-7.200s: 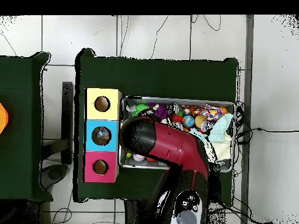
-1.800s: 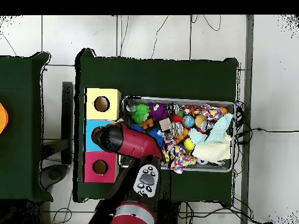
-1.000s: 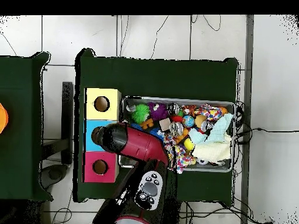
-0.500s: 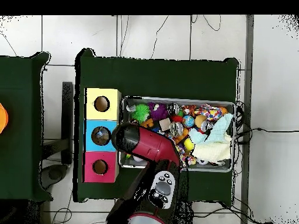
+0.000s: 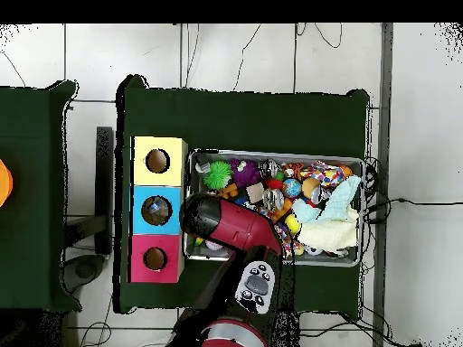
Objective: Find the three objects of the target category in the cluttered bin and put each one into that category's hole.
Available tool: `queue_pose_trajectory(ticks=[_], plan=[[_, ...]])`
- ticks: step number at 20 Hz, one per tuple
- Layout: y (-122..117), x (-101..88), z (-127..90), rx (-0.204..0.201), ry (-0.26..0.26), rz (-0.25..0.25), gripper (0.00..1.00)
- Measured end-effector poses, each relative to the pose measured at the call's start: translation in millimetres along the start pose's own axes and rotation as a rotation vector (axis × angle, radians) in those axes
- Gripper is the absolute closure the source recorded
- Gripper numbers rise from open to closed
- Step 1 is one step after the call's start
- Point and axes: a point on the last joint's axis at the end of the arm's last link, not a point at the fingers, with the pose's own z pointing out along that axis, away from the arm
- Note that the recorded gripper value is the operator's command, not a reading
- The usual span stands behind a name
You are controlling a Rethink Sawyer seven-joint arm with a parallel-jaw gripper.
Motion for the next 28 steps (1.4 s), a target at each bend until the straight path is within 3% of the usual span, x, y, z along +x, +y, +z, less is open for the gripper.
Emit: queue_pose_trajectory(ticks=[18, 28], plan=[[3.3, 6.9, 10.2, -0.005, 0.000, -0.010, 0.00], [11.3, 20.7, 9.5, -0.012, 0.004, -0.033, 0.00]])
